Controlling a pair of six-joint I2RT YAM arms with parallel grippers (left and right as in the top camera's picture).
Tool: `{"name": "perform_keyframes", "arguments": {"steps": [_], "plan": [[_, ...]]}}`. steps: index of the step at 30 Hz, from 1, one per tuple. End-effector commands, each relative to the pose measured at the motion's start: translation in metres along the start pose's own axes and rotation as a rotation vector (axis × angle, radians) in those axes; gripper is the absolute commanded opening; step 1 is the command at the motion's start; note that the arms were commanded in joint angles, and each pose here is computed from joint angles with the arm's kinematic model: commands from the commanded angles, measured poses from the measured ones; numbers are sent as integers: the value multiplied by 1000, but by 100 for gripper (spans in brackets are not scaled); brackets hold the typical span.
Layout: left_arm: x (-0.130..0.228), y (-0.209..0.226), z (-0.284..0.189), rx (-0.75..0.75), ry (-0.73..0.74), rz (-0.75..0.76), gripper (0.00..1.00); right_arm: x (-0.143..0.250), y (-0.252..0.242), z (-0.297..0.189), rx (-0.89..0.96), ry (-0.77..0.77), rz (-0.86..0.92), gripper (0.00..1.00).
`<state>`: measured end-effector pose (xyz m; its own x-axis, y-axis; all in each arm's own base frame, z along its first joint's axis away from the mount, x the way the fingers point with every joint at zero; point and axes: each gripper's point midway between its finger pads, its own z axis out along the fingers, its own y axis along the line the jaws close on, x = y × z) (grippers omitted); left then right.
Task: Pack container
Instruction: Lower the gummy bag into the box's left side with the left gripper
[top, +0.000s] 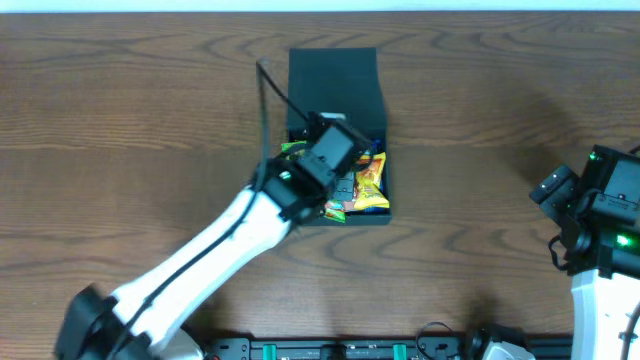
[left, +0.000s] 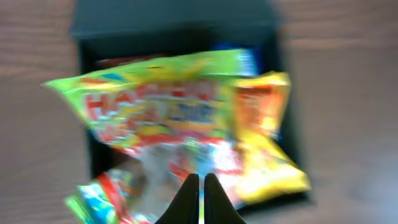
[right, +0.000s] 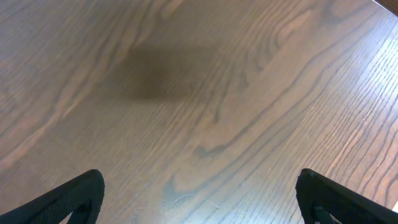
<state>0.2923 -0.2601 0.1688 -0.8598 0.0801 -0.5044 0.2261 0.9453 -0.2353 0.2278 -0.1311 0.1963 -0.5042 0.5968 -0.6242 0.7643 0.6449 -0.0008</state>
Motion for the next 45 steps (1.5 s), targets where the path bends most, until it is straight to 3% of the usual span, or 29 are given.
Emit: {"name": "perform_keyframes", "arguments": {"steps": [1,3,12,22,31,45], "plan": [[23,-38,-24,334,154,150,6,0,-4,1,14,-3,19,99],[33,-39,-37,426,213,175,6,0,-4,1,14,-3,19,99],[48,14,-25,494,288,153,6,0,-4,1,14,-3,19,99],[78,-5,-12,901,329,214,7,0,-4,1,14,-3,19,99],[96,13,45,819,419,188,6,0,-4,1,14,-3,19,99],[64,9,74,821,278,197,6,0,-4,1,14,-3,19,99]]}}
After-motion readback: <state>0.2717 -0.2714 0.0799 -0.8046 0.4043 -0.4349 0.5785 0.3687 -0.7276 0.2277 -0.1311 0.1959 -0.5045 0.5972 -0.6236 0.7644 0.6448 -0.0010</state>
